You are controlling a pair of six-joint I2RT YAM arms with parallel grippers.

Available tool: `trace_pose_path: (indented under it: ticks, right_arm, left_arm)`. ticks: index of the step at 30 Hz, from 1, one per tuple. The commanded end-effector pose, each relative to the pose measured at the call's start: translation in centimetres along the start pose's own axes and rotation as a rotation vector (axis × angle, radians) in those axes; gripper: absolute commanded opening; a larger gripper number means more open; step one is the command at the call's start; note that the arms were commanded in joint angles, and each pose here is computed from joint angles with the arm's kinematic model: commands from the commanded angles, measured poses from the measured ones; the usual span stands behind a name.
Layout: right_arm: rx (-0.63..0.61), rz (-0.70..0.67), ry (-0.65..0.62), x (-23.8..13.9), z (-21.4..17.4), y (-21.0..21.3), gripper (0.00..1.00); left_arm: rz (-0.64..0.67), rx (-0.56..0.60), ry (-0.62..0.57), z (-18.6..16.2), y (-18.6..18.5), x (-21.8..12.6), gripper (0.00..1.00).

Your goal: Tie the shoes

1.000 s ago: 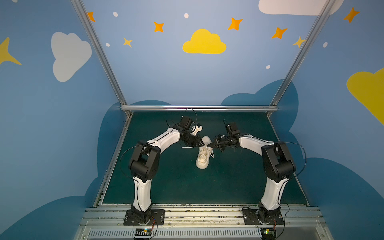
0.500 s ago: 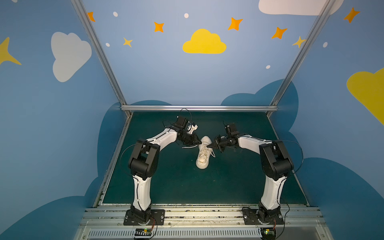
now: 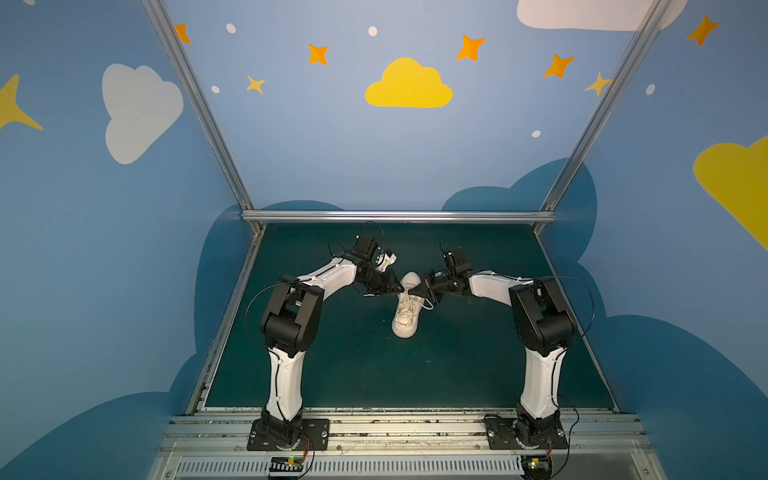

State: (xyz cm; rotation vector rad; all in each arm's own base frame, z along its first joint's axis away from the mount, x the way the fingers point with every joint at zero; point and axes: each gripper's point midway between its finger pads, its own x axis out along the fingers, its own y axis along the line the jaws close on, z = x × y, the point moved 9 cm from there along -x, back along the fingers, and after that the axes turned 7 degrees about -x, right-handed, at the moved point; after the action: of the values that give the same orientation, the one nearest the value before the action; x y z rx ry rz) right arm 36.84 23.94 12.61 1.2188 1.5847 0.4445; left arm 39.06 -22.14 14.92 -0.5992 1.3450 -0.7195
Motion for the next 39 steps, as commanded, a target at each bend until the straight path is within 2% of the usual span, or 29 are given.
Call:
trace_pose_path:
  ticks: [1, 18, 20, 22, 25, 31, 39]
  right_arm:
    - [-0.009, 0.037, 0.020, 0.7, 0.1, 0.4, 0.00]
    - [-0.016, 0.047, 0.044, 0.6, -0.5, 0.4, 0.00]
    - [-0.013, 0.034, 0.043, 0.5, -0.6, 0.1, 0.00]
    - [-0.010, 0.028, 0.043, 0.5, -0.7, 0.0, 0.00]
    - [-0.011, 0.029, 0.044, 0.5, -0.6, -0.2, 0.00]
    - [-0.009, 0.029, 0.047, 0.6, -0.6, -0.2, 0.00]
    - [-0.009, 0.034, 0.061, 0.9, -0.4, -0.4, 0.00]
  left_arm:
    - [-0.030, 0.000, 0.006, -0.3, 0.1, 0.0, 0.21]
    - [-0.096, -0.032, 0.012, -0.5, 0.8, 0.4, 0.21]
    - [-0.104, -0.035, 0.005, -0.6, 0.8, 0.2, 0.25]
    - [-0.104, -0.029, -0.017, -0.7, 0.8, -0.4, 0.36]
    - [-0.107, -0.038, -0.054, -0.9, 1.0, -1.3, 0.40]
    - [-0.129, -0.061, -0.107, -1.1, 1.6, -2.5, 0.38]
    - [-0.174, -0.090, -0.095, -0.9, 2.2, -1.9, 0.27]
